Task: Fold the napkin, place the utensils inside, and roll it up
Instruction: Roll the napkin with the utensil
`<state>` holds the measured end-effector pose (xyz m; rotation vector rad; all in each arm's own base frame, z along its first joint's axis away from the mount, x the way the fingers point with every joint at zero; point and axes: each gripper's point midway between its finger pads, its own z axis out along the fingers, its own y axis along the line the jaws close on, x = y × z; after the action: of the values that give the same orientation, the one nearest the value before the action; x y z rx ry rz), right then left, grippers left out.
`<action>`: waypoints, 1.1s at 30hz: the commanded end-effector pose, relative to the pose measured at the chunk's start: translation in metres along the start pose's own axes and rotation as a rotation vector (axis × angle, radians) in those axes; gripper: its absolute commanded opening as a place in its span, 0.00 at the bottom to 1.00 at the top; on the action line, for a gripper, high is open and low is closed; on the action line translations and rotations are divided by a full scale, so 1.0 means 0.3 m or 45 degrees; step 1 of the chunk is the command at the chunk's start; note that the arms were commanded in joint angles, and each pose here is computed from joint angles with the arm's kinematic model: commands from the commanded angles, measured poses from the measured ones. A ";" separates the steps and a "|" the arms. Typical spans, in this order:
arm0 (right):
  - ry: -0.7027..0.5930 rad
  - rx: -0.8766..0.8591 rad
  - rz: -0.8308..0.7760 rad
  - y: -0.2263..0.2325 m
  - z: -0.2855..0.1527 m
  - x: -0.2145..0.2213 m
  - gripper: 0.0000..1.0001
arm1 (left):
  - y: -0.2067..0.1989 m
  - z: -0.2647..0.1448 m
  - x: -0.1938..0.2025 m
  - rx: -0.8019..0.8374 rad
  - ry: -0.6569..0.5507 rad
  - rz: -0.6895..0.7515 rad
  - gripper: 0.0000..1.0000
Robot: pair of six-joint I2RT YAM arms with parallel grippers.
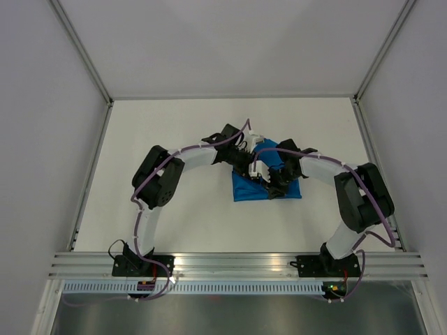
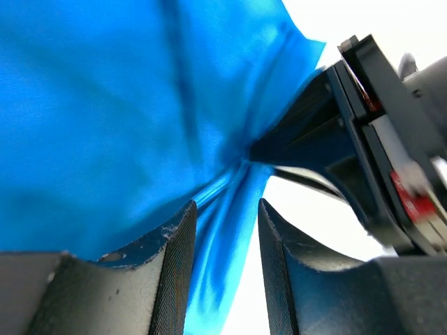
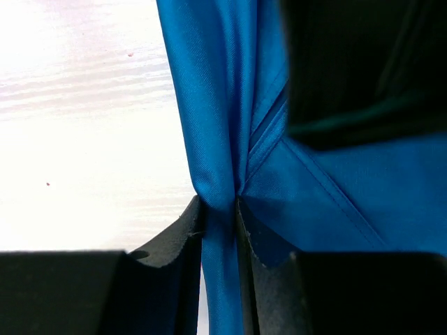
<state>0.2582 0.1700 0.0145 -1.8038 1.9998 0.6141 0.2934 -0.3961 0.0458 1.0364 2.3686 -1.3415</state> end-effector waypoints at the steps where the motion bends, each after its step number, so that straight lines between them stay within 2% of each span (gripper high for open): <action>1: -0.024 -0.234 0.107 0.066 -0.006 0.031 0.07 | 0.030 -0.159 -0.189 -0.261 -0.289 -0.033 0.46; 3: -0.010 -0.331 0.158 0.085 0.003 0.057 0.07 | 0.085 -0.206 -0.175 -0.406 -0.370 -0.099 0.46; 4: -0.011 -0.386 0.207 0.085 0.004 0.065 0.06 | 0.058 -0.266 -0.232 -0.422 -0.482 -0.049 0.46; 5: -0.012 -0.416 0.227 0.086 0.003 0.068 0.07 | 0.078 -0.278 -0.181 -0.475 -0.488 -0.086 0.47; 6: -0.018 -0.438 0.226 0.079 0.004 0.072 0.07 | 0.095 -0.311 -0.197 -0.549 -0.557 -0.072 0.47; 7: -0.031 -0.458 0.255 0.055 0.011 0.077 0.06 | 0.057 -0.363 -0.223 -0.567 -0.629 -0.038 0.47; 8: -0.040 -0.485 0.265 0.043 -0.006 0.072 0.06 | 0.082 -0.381 -0.196 -0.633 -0.677 -0.042 0.48; 12: -0.015 -0.568 0.362 0.038 0.008 0.093 0.07 | 0.047 -0.468 -0.180 -0.720 -0.841 0.037 0.48; 14: -0.004 -0.608 0.393 0.028 0.015 0.099 0.06 | 0.005 -0.479 -0.161 -0.756 -0.878 0.135 0.49; 19: 0.027 -0.619 0.477 -0.016 0.041 0.111 0.07 | -0.094 -0.370 -0.104 -0.923 -0.774 0.443 0.50; 22: 0.037 -0.639 0.511 -0.032 0.049 0.118 0.07 | -0.158 -0.266 -0.065 -0.988 -0.641 0.745 0.52; 25: 0.031 -0.660 0.545 -0.045 0.053 0.121 0.07 | -0.209 -0.150 -0.018 -0.979 -0.514 0.947 0.53; 28: 0.028 -0.670 0.565 -0.056 0.056 0.124 0.07 | -0.222 -0.032 0.037 -0.974 -0.352 1.123 0.54; 33: 0.031 -0.680 0.584 -0.062 0.061 0.128 0.07 | -0.220 0.080 0.091 -0.997 -0.219 1.317 0.54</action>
<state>0.2578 0.1613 0.0147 -1.4453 2.4858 1.5334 0.2144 -0.4141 0.0500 1.3566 1.6559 -0.2409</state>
